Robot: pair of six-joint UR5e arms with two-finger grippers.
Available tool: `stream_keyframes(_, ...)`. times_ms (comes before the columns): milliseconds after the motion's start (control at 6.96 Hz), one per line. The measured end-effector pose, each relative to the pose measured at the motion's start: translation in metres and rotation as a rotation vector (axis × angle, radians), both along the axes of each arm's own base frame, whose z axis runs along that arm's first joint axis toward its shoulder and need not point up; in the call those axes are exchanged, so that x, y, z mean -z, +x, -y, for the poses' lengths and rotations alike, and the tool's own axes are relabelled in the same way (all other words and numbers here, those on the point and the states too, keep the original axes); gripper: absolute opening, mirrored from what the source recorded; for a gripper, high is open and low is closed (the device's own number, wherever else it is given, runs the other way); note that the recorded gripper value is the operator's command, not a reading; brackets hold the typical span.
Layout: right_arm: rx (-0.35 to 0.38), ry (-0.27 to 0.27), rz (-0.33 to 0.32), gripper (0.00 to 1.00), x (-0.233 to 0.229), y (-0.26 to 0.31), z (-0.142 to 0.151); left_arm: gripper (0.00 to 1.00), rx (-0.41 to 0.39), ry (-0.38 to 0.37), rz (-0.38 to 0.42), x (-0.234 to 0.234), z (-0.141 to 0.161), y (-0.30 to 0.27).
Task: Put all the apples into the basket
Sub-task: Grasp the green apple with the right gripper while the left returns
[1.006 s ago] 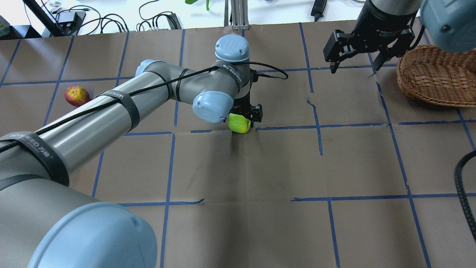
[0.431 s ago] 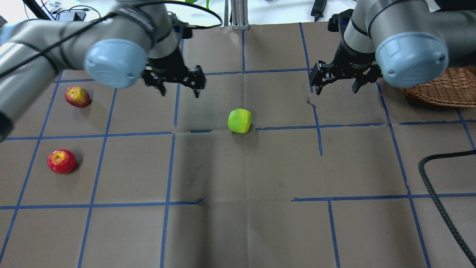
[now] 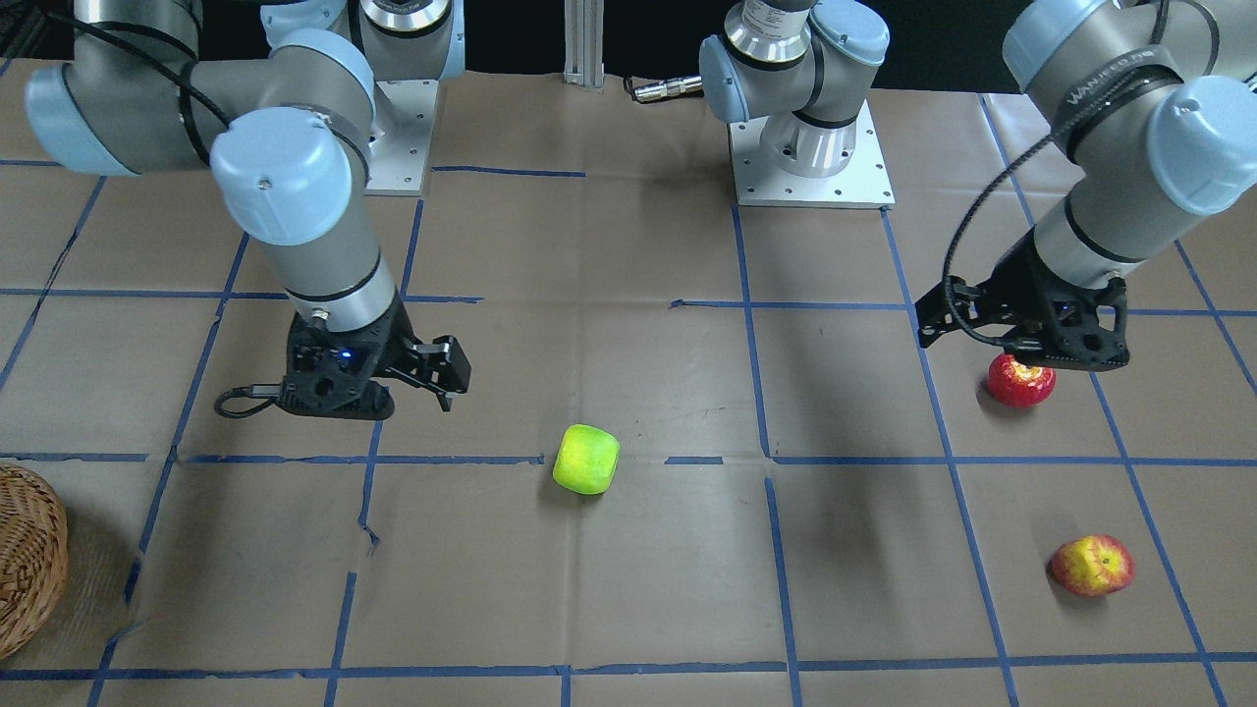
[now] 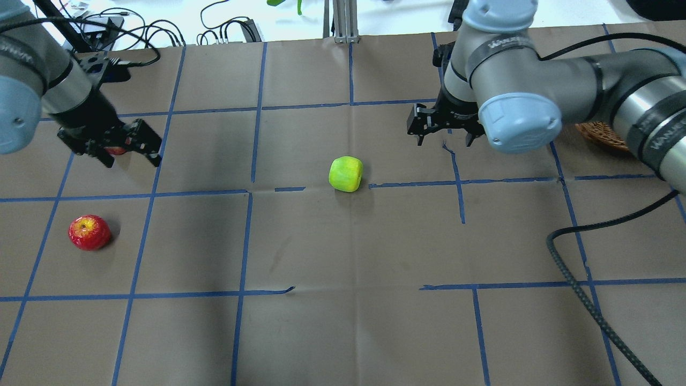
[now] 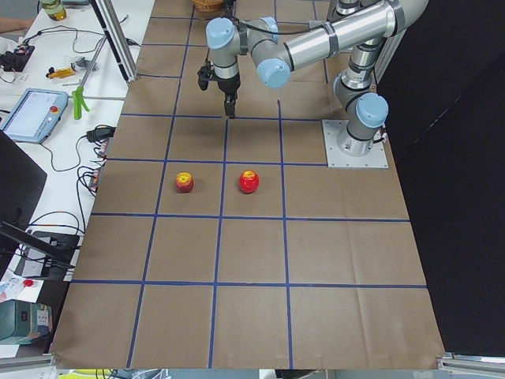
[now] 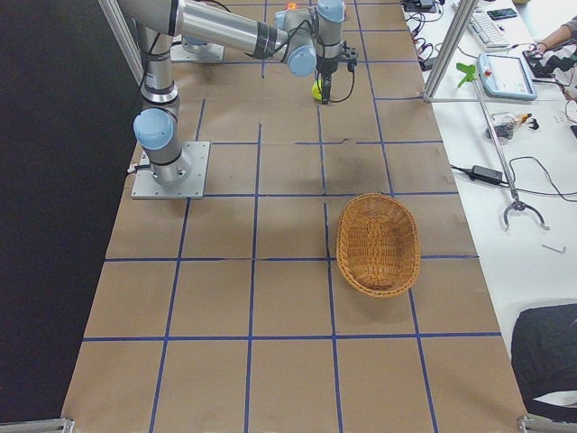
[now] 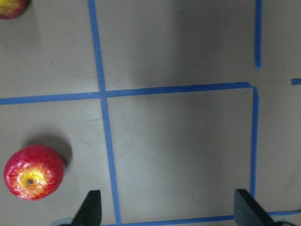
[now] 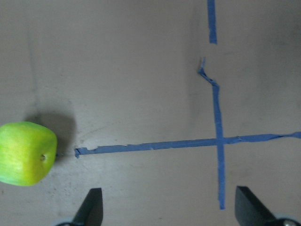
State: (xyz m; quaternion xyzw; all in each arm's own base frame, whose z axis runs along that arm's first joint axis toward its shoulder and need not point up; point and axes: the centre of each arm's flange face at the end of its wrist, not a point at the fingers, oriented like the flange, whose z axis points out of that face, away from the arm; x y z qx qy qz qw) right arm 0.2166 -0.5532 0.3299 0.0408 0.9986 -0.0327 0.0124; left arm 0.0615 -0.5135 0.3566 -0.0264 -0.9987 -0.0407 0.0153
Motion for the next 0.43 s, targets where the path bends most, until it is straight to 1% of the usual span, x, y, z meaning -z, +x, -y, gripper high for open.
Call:
stream_keyframes(287,0.057,-0.018,0.012,1.0,0.015,0.073,0.015,0.98,0.013,-0.043,0.028,0.054,-0.029,0.07)
stream_keyframes(431,0.078,-0.019,0.016,1.0,0.023,0.108,0.019,0.98,0.023,-0.071,0.047,0.069,-0.039,0.094)
